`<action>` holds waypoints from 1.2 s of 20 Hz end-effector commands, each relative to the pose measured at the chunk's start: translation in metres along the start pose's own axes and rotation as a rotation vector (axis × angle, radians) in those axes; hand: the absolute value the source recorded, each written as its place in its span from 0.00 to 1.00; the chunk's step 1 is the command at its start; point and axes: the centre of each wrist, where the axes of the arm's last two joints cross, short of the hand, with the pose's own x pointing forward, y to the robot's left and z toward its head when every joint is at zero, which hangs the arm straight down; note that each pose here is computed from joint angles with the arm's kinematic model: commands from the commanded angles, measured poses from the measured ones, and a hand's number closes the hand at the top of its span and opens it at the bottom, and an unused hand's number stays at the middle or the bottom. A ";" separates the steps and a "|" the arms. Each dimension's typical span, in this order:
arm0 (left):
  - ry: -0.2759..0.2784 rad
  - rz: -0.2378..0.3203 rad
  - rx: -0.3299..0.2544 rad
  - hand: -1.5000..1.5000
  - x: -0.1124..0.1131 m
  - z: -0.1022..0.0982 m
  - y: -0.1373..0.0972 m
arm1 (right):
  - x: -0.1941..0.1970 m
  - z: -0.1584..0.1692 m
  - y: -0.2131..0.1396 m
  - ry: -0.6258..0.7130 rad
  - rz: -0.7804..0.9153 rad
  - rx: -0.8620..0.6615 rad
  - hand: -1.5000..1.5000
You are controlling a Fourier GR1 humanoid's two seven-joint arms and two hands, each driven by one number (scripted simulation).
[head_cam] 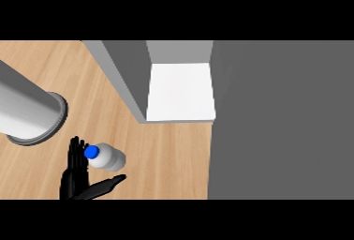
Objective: Pick up the bottled water, place it into the cabinet and close the cabinet
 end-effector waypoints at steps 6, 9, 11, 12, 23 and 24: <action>0.019 0.124 -0.061 0.00 -0.035 -0.006 -0.019 | 0.029 0.000 0.007 -0.056 -0.020 -0.013 0.00; -0.023 0.148 -0.009 1.00 -0.050 0.004 -0.020 | 0.019 -0.006 0.002 -0.034 -0.016 -0.005 0.00; -0.013 0.174 0.012 1.00 -0.045 -0.009 -0.029 | 0.040 -0.002 0.001 -0.049 -0.002 -0.001 0.00; -0.030 0.188 0.018 1.00 -0.038 -0.027 -0.029 | 0.035 0.006 -0.002 -0.032 -0.013 0.007 0.00; -0.080 0.256 -0.033 1.00 -0.048 -0.018 -0.039 | 0.018 -0.003 0.006 -0.043 0.001 -0.007 0.00; -0.056 0.260 -0.087 1.00 -0.049 -0.013 -0.024 | 0.014 0.001 0.007 -0.042 -0.009 -0.010 0.00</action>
